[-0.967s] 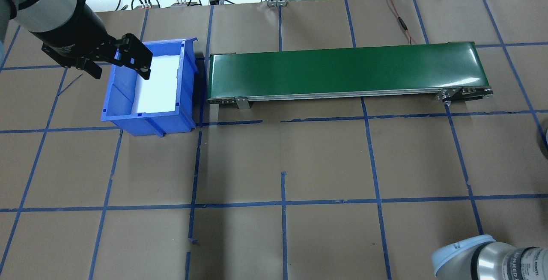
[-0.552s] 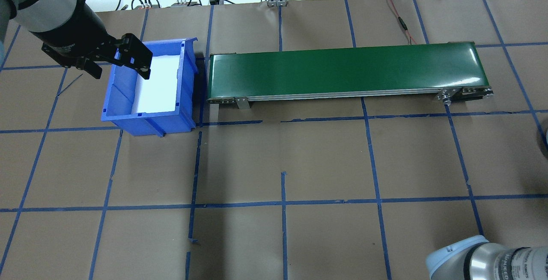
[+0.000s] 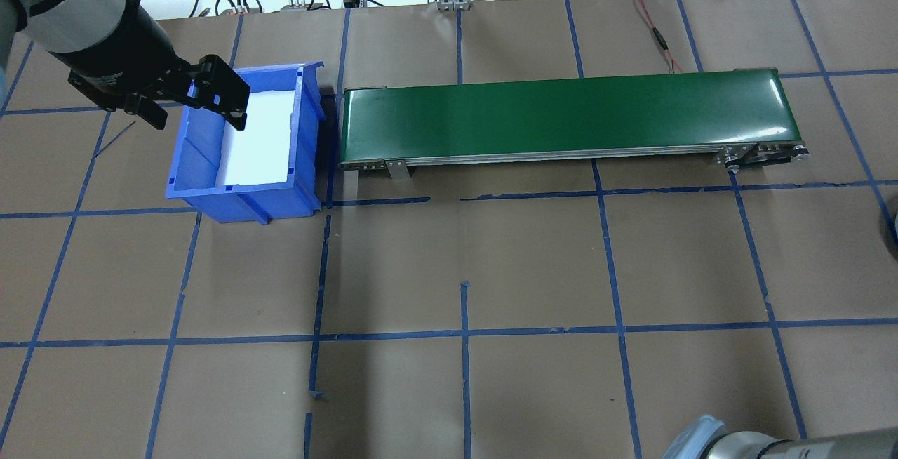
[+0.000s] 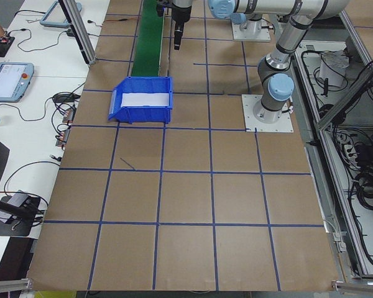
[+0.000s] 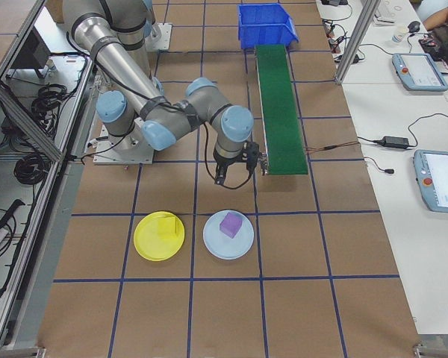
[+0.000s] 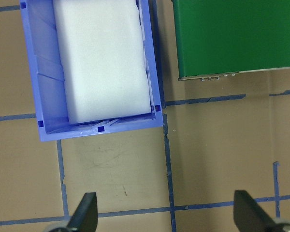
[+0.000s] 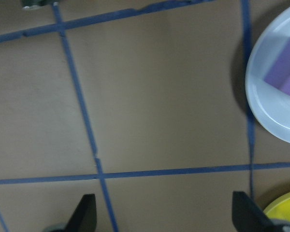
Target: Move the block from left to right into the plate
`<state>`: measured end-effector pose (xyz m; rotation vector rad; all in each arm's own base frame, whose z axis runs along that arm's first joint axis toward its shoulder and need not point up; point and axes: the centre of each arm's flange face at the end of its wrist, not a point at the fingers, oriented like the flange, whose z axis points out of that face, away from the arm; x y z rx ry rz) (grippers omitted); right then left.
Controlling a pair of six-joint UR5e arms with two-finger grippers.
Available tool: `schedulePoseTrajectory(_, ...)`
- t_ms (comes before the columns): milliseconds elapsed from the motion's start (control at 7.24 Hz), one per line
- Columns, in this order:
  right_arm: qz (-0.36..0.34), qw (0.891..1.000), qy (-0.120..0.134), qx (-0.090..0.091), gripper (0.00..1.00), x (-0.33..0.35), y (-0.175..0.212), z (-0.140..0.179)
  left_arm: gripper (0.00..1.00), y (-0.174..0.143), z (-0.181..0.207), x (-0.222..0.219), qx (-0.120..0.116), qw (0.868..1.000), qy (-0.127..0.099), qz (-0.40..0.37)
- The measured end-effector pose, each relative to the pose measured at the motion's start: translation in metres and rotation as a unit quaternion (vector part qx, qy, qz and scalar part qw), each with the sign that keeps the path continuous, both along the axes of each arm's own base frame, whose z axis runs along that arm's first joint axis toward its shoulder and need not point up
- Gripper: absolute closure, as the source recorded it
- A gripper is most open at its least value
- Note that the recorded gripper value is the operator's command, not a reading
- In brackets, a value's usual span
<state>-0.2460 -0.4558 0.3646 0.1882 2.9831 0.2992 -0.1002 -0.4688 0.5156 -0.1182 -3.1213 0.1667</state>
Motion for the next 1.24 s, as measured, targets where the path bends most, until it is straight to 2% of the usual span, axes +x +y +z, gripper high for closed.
schedulePoseTrajectory(138, 0.011, 0.999, 0.029, 0.014, 0.0, 0.071, -0.017, 0.026, 0.0, 0.0, 0.0, 0.0, 0.0, 1.0, 0.0, 0.0)
schedulePoseTrajectory(276, 0.025, 0.998, 0.057, 0.006, 0.0, 0.144, -0.029, 0.052, 0.0, 0.0, 0.0, 0.0, 0.0, 1.0, 0.0, -0.001)
schedulePoseTrajectory(414, 0.041, 0.997, 0.066, -0.017, 0.0, 0.204, -0.033, 0.074, 0.0, 0.0, -0.001, -0.001, 0.001, 1.0, 0.0, -0.001)
schedulePoseTrajectory(552, 0.053, 0.996, 0.059, -0.044, 0.0, 0.246, -0.033, 0.096, 0.0, 0.0, -0.001, -0.001, 0.001, 1.0, 0.0, -0.001)
schedulePoseTrajectory(829, 0.035, 0.995, 0.059, -0.076, 0.0, 0.326, -0.035, 0.122, 0.0, 0.0, -0.001, -0.001, 0.001, 1.0, 0.0, -0.001)
schedulePoseTrajectory(967, 0.022, 0.994, 0.061, -0.087, 0.0, 0.361, -0.038, 0.129, 0.0, 0.0, -0.001, -0.001, 0.001, 1.0, 0.0, -0.001)
schedulePoseTrajectory(1243, 0.009, 0.994, 0.065, -0.092, 0.0, 0.379, -0.046, 0.129, 0.0, 0.0, -0.001, -0.001, 0.001, 1.0, 0.0, -0.001)
